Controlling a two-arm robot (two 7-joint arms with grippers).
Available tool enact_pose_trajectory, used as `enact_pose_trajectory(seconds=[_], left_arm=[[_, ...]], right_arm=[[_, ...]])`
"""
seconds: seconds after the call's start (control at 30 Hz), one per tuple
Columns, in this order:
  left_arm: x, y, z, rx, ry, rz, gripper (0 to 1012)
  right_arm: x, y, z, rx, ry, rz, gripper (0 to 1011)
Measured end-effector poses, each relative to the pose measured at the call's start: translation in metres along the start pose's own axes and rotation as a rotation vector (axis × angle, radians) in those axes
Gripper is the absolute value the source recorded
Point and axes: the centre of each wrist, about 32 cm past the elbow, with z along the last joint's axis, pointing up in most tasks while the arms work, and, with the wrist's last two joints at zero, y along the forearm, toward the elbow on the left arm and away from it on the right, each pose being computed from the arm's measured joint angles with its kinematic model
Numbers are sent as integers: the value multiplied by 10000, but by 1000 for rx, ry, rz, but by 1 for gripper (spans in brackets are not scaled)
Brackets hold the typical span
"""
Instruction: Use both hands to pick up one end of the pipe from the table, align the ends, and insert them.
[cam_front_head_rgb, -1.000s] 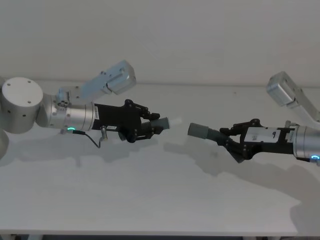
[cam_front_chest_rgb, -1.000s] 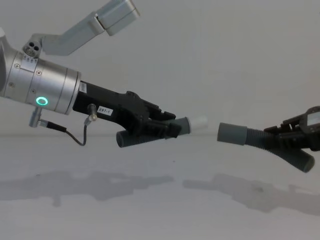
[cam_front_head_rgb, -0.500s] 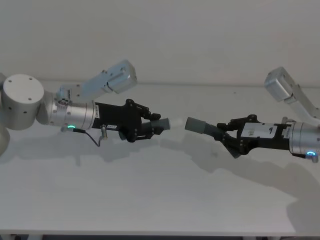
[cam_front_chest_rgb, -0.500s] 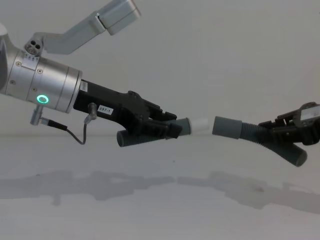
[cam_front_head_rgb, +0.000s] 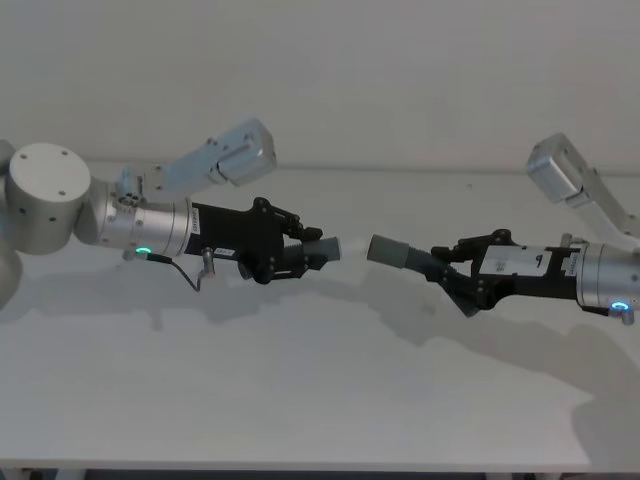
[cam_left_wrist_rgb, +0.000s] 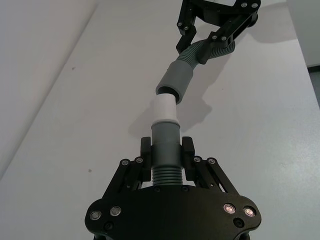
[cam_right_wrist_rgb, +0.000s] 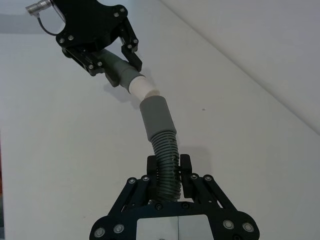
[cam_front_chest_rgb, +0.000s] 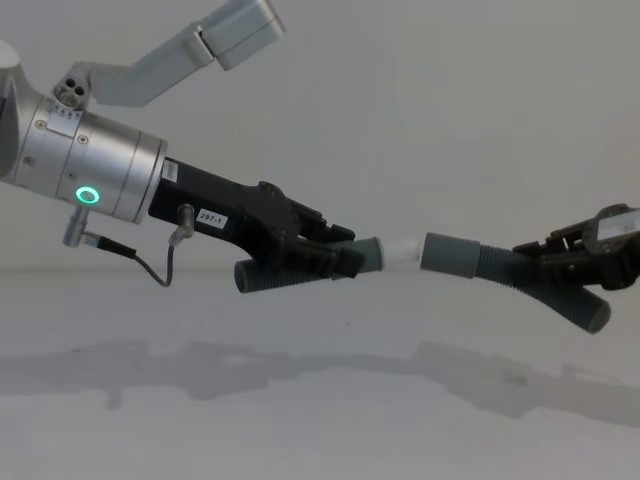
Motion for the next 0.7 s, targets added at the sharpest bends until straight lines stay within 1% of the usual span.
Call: enact_pose_trajectory(seconds=[0.3,0.7], left_arm=[[19,-7,10,0,-4,-10,346],[48,-33,15,-6,-9,-36,346]], right_arm=[[5,1,2,5,0,9,268],[10,10,17,19,-1,16,268]])
